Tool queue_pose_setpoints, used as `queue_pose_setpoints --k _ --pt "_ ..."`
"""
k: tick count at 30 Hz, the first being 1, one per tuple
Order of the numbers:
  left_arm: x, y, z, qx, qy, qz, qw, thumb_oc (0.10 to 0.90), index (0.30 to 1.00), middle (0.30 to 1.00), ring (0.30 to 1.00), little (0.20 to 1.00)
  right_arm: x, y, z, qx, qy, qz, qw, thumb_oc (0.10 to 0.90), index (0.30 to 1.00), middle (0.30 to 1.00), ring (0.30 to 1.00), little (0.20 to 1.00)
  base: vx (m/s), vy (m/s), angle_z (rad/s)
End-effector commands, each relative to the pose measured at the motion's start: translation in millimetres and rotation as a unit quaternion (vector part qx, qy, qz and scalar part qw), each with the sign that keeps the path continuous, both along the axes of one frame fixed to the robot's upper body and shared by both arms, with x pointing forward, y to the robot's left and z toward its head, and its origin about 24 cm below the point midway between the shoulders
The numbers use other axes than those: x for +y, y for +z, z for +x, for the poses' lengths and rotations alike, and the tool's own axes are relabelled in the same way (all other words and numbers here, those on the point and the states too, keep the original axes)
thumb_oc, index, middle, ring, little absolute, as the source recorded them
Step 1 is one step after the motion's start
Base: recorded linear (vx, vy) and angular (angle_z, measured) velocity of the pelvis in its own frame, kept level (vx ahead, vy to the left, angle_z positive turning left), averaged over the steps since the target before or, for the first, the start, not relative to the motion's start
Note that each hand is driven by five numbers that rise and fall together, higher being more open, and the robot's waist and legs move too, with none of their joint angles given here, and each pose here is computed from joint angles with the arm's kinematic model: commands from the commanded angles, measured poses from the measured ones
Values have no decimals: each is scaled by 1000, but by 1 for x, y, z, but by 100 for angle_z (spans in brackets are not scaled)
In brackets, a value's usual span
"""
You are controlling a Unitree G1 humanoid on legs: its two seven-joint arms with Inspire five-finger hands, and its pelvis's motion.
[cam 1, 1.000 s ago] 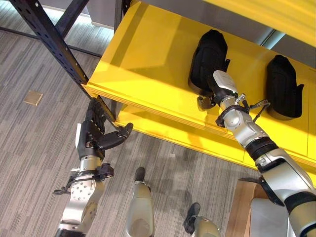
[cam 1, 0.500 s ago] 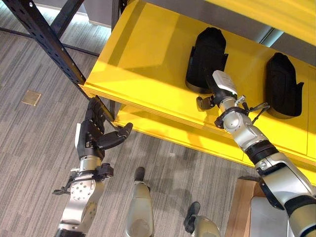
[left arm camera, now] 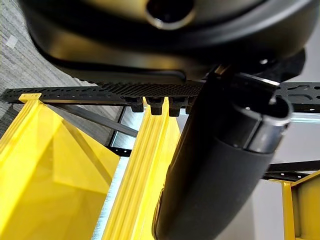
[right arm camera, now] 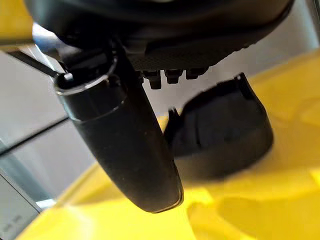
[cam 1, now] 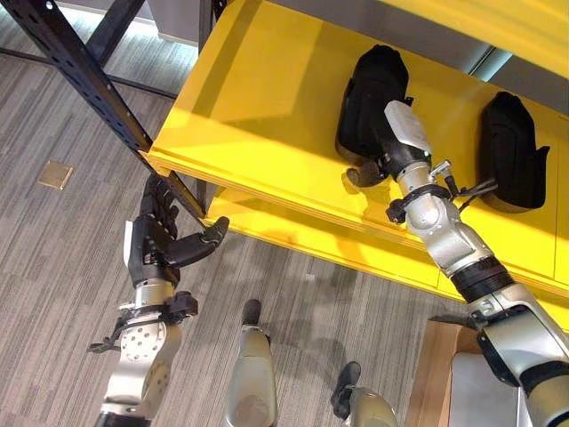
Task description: Move parts from the plastic box to the shelf.
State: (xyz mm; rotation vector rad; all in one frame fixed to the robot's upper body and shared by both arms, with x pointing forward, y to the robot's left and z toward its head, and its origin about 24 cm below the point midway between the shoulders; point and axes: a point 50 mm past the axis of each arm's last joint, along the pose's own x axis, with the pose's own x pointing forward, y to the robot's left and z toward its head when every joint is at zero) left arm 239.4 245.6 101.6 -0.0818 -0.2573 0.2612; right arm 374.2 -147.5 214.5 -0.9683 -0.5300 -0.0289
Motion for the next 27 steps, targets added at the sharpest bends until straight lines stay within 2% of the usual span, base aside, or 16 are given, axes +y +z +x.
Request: queue_pose_setpoints --k 1,13,20,27 --pt "-2 53 -10 -140 -4 48 989 900 1000 1000 1000 1000 -6 56 -20 -143 22 30 989 900 1000 1000 1000 1000 0 0 0" --pt "-3 50 -12 -129 -1 52 990 900 1000 1000 1000 1000 -12 74 -63 -229 77 72 968 900 1000 1000 1000 1000 -2 -2 -1" --pt "-3 46 -16 -122 3 55 991 900 1000 1000 1000 1000 -26 57 -89 -227 95 94 965 900 1000 1000 1000 1000 -2 -3 -2" --pt "1 37 -20 -104 22 55 993 900 1000 1000 1000 1000 -45 19 -113 -183 83 116 973 900 1000 1000 1000 1000 5 -14 -5"
